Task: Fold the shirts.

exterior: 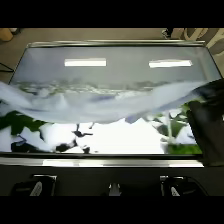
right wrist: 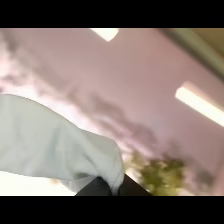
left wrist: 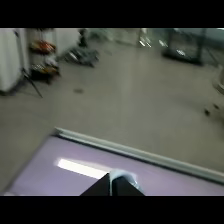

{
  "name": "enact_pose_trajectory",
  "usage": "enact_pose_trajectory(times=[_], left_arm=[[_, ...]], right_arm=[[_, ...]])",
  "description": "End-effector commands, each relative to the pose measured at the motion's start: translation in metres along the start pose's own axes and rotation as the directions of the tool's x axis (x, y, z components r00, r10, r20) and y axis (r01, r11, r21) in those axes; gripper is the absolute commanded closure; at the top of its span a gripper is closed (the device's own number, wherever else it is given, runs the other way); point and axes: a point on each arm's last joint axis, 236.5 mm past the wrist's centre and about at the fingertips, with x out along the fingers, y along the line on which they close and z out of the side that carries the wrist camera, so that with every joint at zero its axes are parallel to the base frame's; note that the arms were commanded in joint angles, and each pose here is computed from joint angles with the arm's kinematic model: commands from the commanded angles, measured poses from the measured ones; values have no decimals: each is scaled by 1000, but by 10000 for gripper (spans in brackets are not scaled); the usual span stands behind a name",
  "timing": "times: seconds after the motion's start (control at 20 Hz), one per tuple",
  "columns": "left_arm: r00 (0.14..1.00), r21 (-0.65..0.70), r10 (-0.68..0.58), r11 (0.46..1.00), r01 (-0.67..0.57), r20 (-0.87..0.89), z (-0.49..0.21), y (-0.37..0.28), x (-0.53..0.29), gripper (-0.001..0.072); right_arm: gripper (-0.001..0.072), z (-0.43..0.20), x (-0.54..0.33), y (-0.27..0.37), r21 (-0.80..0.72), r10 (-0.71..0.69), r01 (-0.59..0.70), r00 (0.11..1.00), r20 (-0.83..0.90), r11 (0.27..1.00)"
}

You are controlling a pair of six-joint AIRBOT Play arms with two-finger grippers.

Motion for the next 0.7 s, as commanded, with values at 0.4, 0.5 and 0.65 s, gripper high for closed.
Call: enact_pose_trajectory(times=[0.4,0.5,0.65], left_arm=[[994,-43,111,993,-111,1,29,27,-53,683],[996,-25,83,996,-84,-13,25,20,-50,683],[992,-13,25,1000,-27,-122,-8,7,-20,684]], right_arm=[[697,22,-91,-76,52,-324,320,941,94,946],[697,12,-81,-83,40,-344,343,938,28,938],[695,-52,-21,-57,11,-200,214,927,-317,977]])
